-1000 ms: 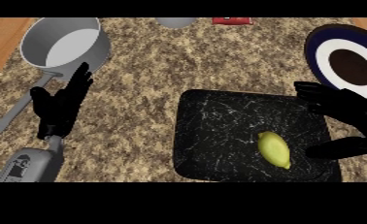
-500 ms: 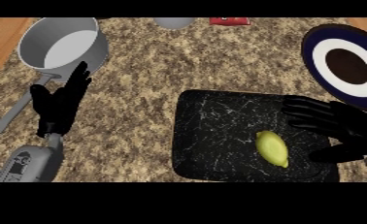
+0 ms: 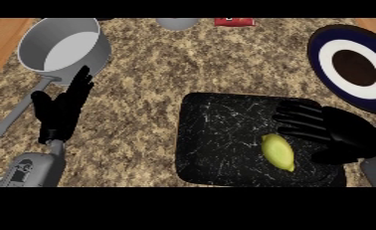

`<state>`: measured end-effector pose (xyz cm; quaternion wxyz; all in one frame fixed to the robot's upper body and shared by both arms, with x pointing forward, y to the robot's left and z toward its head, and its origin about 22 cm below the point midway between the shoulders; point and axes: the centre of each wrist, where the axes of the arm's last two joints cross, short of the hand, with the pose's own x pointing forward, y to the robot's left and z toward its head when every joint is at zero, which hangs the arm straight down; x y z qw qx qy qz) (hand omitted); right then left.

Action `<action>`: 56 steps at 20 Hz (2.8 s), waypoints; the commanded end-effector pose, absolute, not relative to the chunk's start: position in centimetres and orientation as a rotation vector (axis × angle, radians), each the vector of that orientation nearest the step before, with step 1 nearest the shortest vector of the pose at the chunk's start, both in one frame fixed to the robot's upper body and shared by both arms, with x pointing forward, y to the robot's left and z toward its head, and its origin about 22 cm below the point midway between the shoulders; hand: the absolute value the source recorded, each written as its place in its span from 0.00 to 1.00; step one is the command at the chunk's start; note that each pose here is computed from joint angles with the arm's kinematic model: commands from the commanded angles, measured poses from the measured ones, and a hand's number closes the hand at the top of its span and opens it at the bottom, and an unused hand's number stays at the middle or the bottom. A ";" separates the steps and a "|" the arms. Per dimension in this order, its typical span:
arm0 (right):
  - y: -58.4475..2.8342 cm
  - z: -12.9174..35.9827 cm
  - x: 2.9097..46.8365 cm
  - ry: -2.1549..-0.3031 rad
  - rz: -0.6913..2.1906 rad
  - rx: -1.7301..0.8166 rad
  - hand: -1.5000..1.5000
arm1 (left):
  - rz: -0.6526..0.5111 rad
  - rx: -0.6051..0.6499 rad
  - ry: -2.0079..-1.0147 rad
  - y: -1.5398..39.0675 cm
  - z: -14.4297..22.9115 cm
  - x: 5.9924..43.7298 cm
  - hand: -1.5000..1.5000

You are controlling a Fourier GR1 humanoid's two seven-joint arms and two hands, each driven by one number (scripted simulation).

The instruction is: Pick the lemon from the tray and place it in the plate

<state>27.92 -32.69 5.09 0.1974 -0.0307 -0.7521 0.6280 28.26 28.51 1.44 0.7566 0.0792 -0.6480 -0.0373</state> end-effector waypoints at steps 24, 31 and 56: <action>-26.0 2.2 27.8 -2.029 2.121 -0.150 1.00 | -0.103 0.156 -1.401 27.7 2.6 27.1 0.50; -25.4 0.6 25.7 -2.121 2.067 -0.083 1.00 | -0.072 0.165 -1.392 27.9 2.3 28.2 0.50; -29.8 18.3 32.8 -1.651 0.342 -1.110 1.00 | -0.071 0.163 -1.399 26.6 1.3 28.0 0.50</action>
